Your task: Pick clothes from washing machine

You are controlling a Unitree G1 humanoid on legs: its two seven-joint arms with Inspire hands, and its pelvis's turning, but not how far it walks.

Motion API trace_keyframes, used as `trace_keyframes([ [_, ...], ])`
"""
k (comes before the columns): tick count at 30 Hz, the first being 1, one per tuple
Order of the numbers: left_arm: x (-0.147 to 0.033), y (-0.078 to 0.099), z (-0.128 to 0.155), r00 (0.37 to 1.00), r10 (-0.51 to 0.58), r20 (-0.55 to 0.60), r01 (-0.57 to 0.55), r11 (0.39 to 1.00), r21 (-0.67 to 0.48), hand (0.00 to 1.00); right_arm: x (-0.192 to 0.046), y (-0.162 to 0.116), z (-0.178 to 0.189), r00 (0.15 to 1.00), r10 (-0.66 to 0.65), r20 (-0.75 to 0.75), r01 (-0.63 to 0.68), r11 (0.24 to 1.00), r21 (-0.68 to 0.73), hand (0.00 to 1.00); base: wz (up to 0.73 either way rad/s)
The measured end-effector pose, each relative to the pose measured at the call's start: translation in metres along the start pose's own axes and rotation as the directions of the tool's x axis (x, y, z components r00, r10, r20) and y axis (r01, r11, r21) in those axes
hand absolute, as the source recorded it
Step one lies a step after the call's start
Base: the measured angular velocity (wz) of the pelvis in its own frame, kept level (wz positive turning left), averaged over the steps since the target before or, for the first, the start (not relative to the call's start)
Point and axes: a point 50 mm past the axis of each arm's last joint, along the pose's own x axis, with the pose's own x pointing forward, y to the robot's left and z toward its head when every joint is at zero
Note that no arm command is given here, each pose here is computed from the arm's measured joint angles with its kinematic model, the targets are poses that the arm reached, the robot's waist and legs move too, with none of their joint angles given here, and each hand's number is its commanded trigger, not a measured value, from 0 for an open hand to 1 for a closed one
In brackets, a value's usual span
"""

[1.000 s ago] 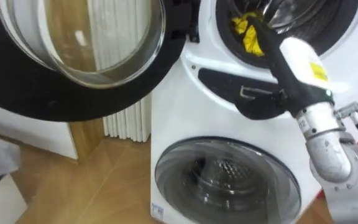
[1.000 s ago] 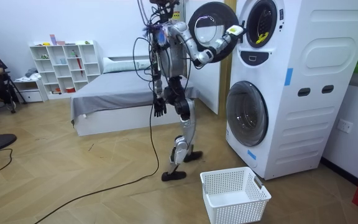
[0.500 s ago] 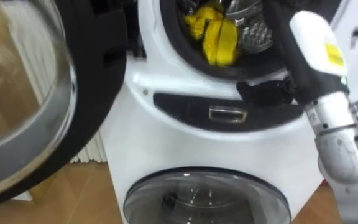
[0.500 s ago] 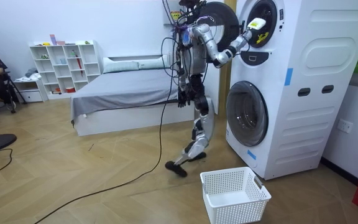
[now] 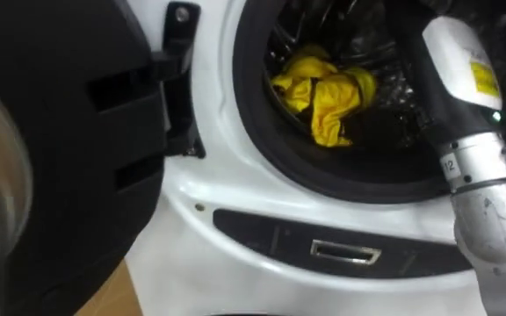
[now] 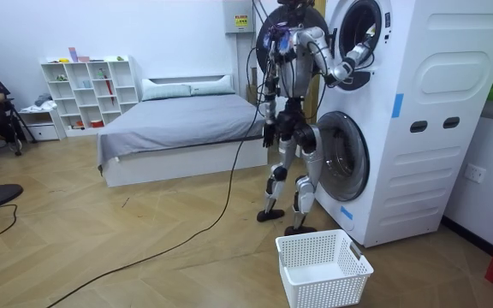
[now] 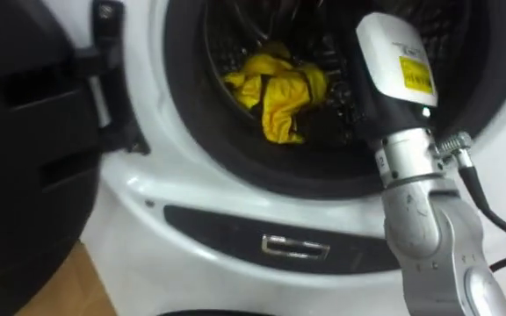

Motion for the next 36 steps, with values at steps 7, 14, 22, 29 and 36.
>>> trace_keyframes([
  [7,-0.001,-0.001,-0.009,0.998,-0.039,-0.042,0.039,0.999,-0.003,0.0,0.0,-0.004,0.005,1.0,0.012,-0.002,-0.012,1.0,0.013,0.0,0.07],
  [14,0.0,-0.003,-0.008,0.998,-0.042,-0.054,0.042,0.999,-0.003,0.0,0.002,0.0,0.005,0.993,0.118,-0.03,-0.118,0.993,0.015,0.0,0.01],
  [22,-0.001,-0.004,-0.01,0.996,-0.046,-0.075,0.046,0.999,-0.005,0.0,0.009,0.004,0.006,0.973,0.227,-0.044,-0.225,0.974,0.037,0.0,0.0],
  [29,-0.002,0.004,-0.013,0.997,-0.03,-0.067,0.03,1.0,0.002,0.0,0.009,0.006,-0.008,0.934,0.348,-0.078,-0.341,0.935,0.094,0.0,0.0],
  [36,-0.002,0.004,-0.001,0.999,-0.032,-0.016,0.032,0.999,0.004,0.0,0.01,0.005,-0.011,0.896,0.436,-0.084,-0.432,0.9,0.057,0.0,0.06],
])
